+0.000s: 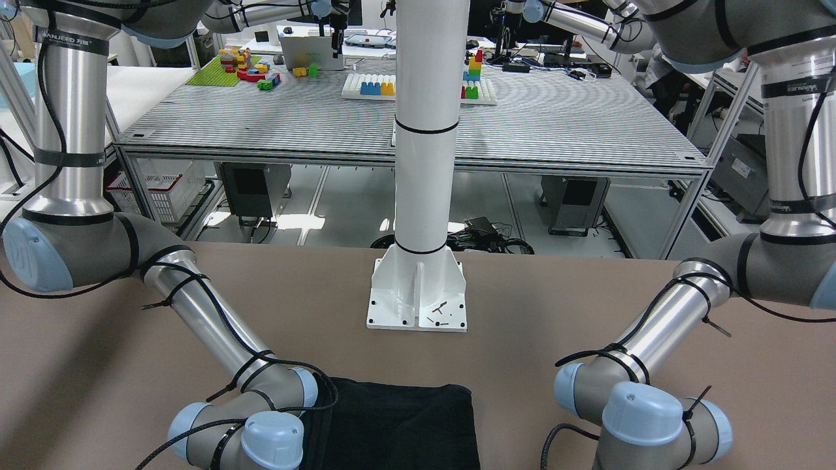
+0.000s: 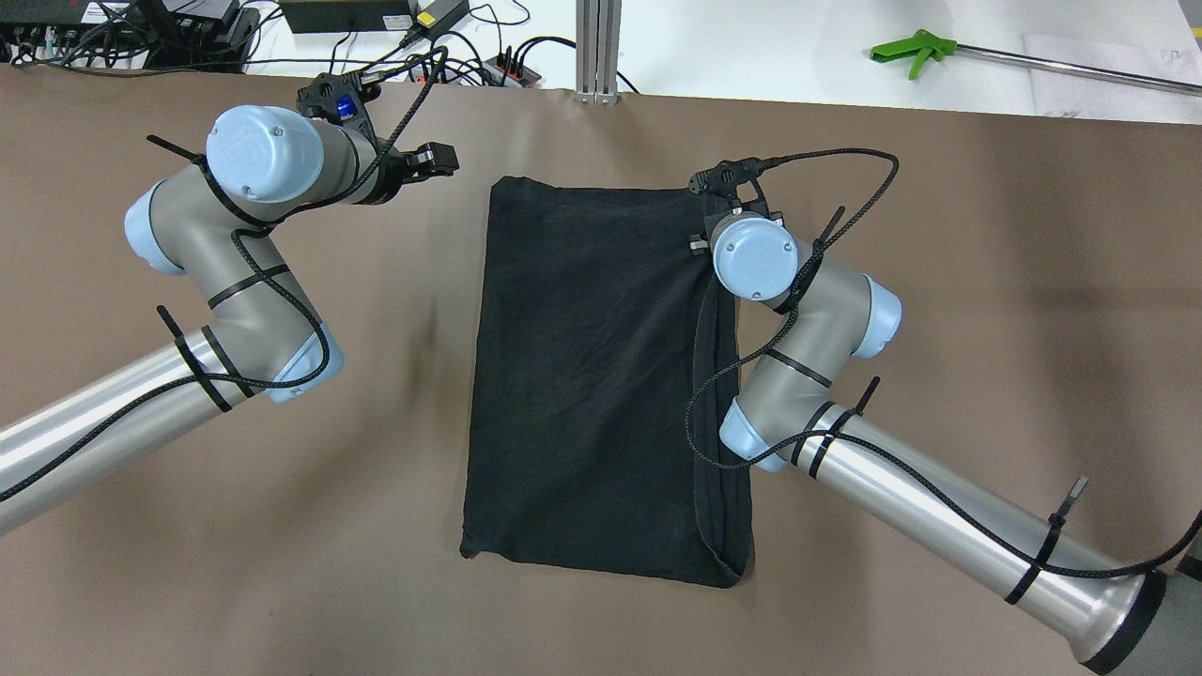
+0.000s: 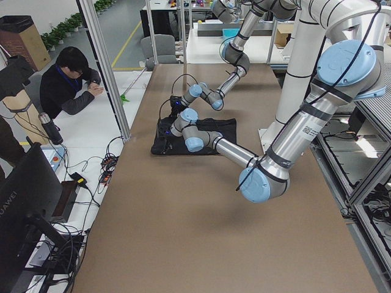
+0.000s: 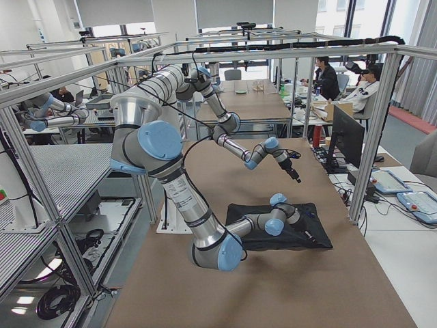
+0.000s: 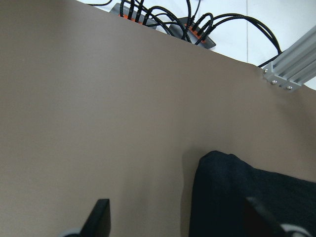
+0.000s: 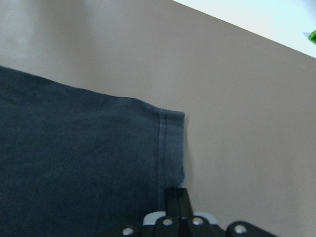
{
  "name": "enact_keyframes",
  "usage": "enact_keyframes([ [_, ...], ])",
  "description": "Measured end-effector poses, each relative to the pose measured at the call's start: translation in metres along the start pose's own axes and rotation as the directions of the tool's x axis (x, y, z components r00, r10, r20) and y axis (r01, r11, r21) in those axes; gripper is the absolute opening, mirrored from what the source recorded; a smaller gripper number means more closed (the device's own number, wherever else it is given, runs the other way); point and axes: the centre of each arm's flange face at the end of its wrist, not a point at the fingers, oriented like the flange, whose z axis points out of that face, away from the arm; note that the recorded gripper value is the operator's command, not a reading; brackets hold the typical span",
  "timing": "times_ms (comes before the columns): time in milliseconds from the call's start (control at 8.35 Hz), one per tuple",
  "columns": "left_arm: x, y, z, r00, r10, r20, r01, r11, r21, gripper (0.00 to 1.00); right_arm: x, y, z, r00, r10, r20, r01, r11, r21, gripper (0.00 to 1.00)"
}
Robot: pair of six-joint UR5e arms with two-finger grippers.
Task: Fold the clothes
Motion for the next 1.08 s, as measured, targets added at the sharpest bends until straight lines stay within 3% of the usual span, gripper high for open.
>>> enact_keyframes([
  [719, 0.006, -0.001, 0.002, 1.000, -0.004, -0.004, 0.004, 1.000, 0.001, 0.95, 0.004, 0.002, -0.029, 0.996, 0.050, 0.070, -0.050, 0.999, -0.007, 0.94],
  [1078, 0.007, -0.001, 0.001, 1.000, -0.006, -0.007, 0.006, 1.000, 0.001, 0.95, -0.011, 0.020, -0.052, 0.995, 0.092, 0.046, -0.089, 0.994, -0.067, 0.93],
])
